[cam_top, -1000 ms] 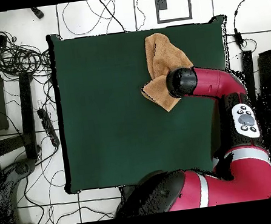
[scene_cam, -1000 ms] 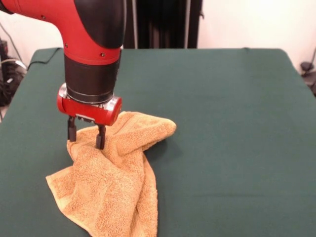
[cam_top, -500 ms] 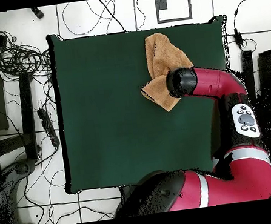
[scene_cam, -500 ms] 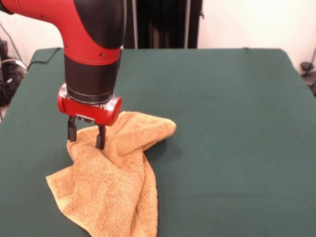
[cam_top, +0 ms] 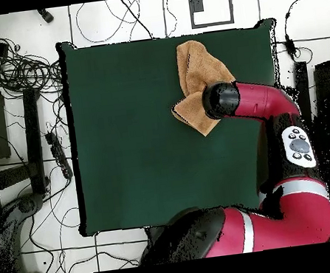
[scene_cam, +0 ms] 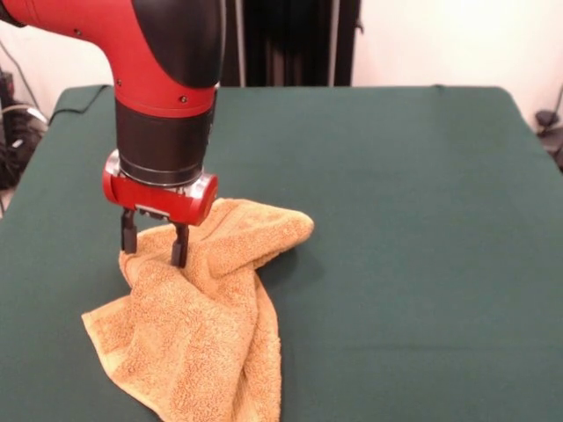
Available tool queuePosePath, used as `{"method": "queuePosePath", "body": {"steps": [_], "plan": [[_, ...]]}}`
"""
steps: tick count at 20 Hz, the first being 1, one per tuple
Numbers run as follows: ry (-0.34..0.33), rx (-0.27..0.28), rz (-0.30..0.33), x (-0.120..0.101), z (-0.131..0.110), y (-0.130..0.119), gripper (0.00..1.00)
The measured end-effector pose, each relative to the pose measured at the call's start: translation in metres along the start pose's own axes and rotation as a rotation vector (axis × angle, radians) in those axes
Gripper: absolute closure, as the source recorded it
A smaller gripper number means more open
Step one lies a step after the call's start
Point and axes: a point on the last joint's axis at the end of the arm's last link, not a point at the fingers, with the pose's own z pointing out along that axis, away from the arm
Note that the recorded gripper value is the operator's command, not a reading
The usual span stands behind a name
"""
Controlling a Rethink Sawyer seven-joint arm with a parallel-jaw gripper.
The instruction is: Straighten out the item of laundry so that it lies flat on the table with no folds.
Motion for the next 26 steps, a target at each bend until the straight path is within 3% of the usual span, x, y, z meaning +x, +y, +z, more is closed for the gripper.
{"method": "queuePosePath", "body": {"steps": [3, 4, 22, 26], "plan": [[-0.01, -0.001, 0.0, -0.001, 0.0, 0.001, 0.0], [-0.018, -0.003, 0.0, -0.002, 0.0, 0.001, 1.0], [-0.042, -0.006, -0.003, -0.003, -0.001, 0.004, 1.0], [-0.033, -0.01, 0.0, 0.004, -0.014, 0.004, 1.0]]}}
